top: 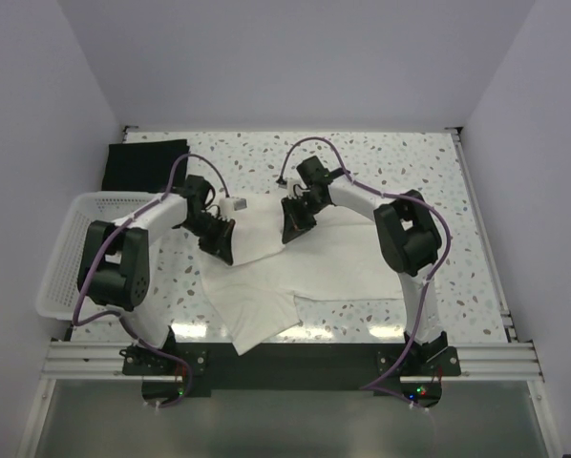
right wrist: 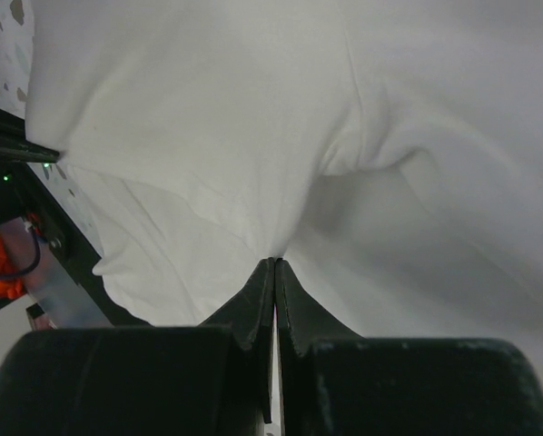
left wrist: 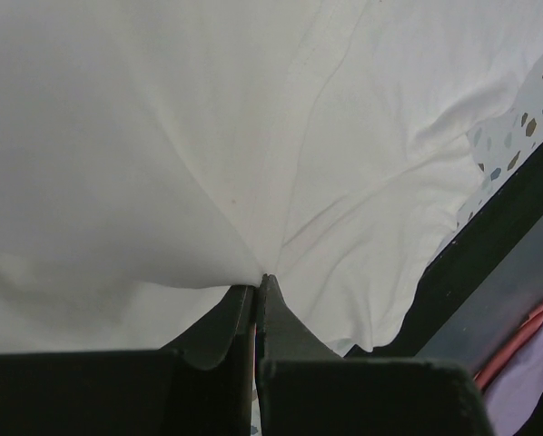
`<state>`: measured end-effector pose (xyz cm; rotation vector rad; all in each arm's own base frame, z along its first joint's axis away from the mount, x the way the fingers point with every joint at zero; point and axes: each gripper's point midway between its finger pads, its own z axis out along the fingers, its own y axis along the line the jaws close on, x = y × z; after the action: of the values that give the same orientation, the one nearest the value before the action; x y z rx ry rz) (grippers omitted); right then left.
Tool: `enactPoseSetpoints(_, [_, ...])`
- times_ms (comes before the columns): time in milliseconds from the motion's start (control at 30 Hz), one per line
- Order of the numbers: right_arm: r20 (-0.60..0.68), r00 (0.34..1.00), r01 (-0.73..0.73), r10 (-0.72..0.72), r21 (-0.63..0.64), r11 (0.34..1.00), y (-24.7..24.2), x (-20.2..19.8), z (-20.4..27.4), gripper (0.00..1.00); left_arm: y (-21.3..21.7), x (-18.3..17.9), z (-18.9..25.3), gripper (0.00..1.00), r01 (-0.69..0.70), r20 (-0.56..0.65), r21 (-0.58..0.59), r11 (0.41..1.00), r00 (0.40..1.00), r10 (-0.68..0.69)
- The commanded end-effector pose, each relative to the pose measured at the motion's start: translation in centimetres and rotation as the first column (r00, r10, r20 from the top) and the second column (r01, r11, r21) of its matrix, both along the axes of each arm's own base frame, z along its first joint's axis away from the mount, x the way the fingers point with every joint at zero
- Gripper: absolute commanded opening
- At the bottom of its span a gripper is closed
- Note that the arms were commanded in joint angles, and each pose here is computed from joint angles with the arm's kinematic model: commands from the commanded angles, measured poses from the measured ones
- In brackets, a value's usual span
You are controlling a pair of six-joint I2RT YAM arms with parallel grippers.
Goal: Fold and stack the t-shirts
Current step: Fold the tshirt
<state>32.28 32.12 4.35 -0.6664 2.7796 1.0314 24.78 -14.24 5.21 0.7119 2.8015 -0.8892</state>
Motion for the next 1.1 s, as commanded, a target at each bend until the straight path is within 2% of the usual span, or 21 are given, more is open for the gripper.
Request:
enactPoseSetpoints(0, [0.024, 0.999, -0.032, 0.032, -0.009, 0.999, -0.4, -0.7, 1.3, 0.00, 0.1, -0.5, -0.2, 0.03, 0.011, -0.022, 0.006, 1.000, 1.000, -0.011])
enactPoseSetpoints(333, [0.053, 0.997, -0.045, 0.048, -0.043, 0.998, -1.0, -0.4, 1.2, 0.00, -0.5, -1.3, -0.8, 0.01, 0.068, -0.038, 0.015, 0.998, 0.997, -0.067])
enactPoseSetpoints(400, [0.052, 0.997, -0.056, 0.058, -0.042, 0.998, -0.9, -0.6, 1.2, 0.00, -0.4, -1.3, -0.8, 0.10, 0.074, -0.041, 0.020, 0.997, 0.996, -0.073])
enactPoseSetpoints(433, [0.047, 0.996, -0.074, 0.075, -0.020, 0.997, -0.7, -0.6, 1.7, 0.00, -0.4, -1.4, -0.8, 0.23, 0.081, -0.045, 0.018, 0.997, 0.996, -0.080])
enactPoseSetpoints(467, [0.013, 0.996, -0.092, 0.092, -0.034, 0.995, -1.1, -1.4, 1.8, 0.11, -0.6, -1.1, -0.4, 0.27, 0.093, -0.034, 0.009, 0.996, 0.995, -0.093])
enactPoseSetpoints(533, [0.045, 0.990, -0.135, 0.137, -0.029, 0.990, -1.5, -1.4, 2.6, 0.28, -0.9, -1.2, 1.0, 0.34, 0.124, -0.015, -0.048, 0.991, 0.992, -0.124])
enactPoseSetpoints(567, [0.076, 0.988, -0.137, 0.137, -0.015, 0.990, -1.8, -1.5, 4.3, 0.37, -0.7, 0.0, 2.2, 0.35, 0.107, 0.031, -0.073, 0.992, 0.994, -0.105])
enactPoseSetpoints(600, [0.122, 0.977, -0.175, 0.175, -0.008, 0.984, -2.3, -1.4, 4.9, 0.40, -0.6, 1.0, 3.1, 0.36, 0.101, 0.076, -0.095, 0.990, 0.993, -0.094])
enactPoseSetpoints(700, [0.216, 0.959, -0.188, 0.183, 0.006, 0.982, -4.7, -0.8, 7.8, 0.40, -0.5, 5.1, 6.0, 0.36, 0.080, 0.247, -0.105, 0.991, 0.968, -0.052])
enactPoseSetpoints(800, [0.294, 0.946, -0.122, 0.135, -0.061, 0.991, -9.0, 1.4, 8.5, 0.40, 0.7, 9.0, 6.1, 0.38, 0.010, 0.357, -0.010, 1.000, 0.934, -0.006])
enactPoseSetpoints(933, [0.318, 0.948, 0.050, 0.012, -0.184, 0.982, -16.9, 5.1, 7.4, 0.34, 2.1, 12.6, 3.5, 0.36, -0.073, 0.366, 0.094, 0.993, 0.930, 0.034])
enactPoseSetpoints(1067, [0.362, 0.932, 0.146, -0.019, -0.327, 0.934, -22.9, 7.4, 6.0, 0.29, 2.8, 15.4, 2.3, 0.35, -0.119, 0.386, 0.146, 0.982, 0.921, 0.054])
